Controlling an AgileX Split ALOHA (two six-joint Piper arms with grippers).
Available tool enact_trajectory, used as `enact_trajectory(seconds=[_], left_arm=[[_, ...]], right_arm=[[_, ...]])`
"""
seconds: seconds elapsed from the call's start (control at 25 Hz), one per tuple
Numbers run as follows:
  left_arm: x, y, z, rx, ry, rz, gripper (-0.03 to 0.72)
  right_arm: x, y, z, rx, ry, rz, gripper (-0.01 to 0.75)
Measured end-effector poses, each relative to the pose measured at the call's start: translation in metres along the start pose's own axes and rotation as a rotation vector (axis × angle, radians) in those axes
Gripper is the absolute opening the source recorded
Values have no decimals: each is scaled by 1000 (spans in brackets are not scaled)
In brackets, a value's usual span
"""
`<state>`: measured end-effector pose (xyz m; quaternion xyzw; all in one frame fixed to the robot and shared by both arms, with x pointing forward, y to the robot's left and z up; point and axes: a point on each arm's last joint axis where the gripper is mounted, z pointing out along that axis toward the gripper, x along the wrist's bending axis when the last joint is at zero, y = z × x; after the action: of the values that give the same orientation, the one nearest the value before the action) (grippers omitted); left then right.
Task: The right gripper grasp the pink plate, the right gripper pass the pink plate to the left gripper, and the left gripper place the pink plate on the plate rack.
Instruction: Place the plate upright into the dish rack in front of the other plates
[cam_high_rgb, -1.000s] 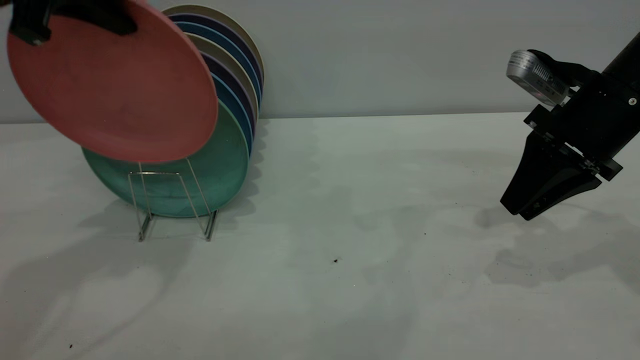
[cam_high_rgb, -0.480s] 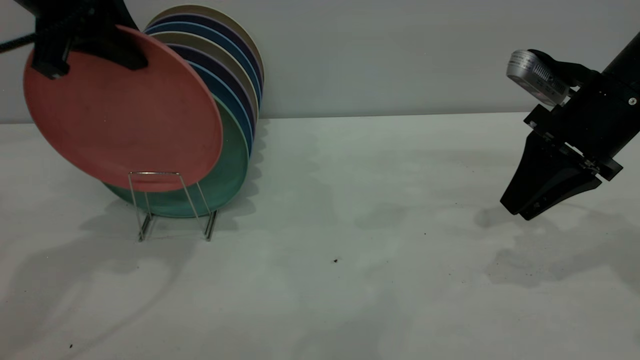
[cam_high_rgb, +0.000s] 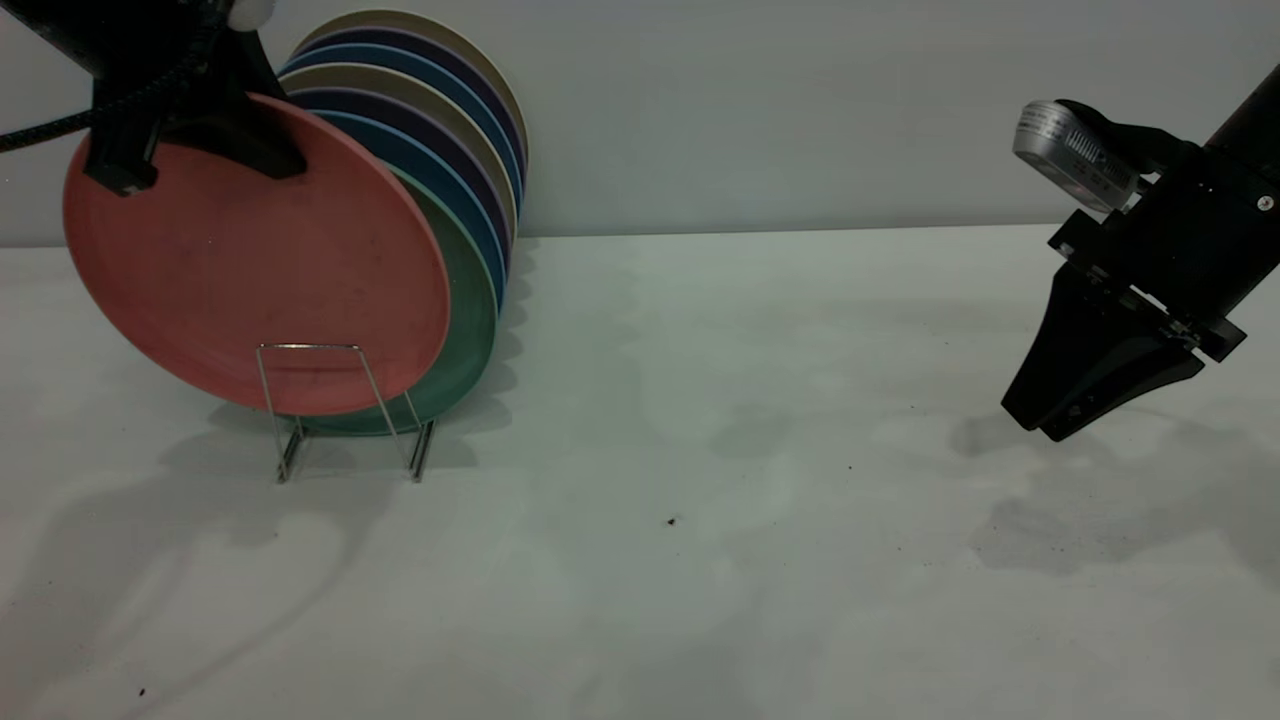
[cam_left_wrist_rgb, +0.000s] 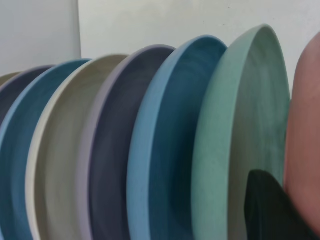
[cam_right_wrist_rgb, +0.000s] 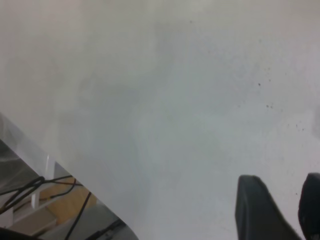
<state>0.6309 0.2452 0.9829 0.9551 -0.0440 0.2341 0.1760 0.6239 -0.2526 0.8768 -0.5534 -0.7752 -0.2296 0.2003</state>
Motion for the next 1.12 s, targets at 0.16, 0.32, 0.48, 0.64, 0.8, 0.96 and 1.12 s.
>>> enact_trajectory(seconds=[0.16, 0.32, 0.48, 0.64, 0.8, 0.96, 1.12], left_arm=[[0, 0, 0, 0, 1, -4, 145], [-1, 0, 0, -3, -7, -21, 236], [-2, 1, 0, -10, -27, -54, 347], [-5, 3, -3, -26, -62, -94, 434], [-5, 10, -17, -41, -65, -130, 496], [-2, 19, -41, -53, -30, -269, 531], [1, 29, -68, -70, 16, -635, 536]], right_arm=[[0, 0, 0, 1, -1, -1, 236], [0, 0, 0, 3, -3, -2, 236], [0, 0, 0, 4, -4, -4, 236], [0, 0, 0, 4, -5, -3, 237], [-1, 0, 0, 3, -6, -3, 237], [-1, 0, 0, 1, -8, -3, 237], [-3, 3, -3, -32, -60, 27, 237]])
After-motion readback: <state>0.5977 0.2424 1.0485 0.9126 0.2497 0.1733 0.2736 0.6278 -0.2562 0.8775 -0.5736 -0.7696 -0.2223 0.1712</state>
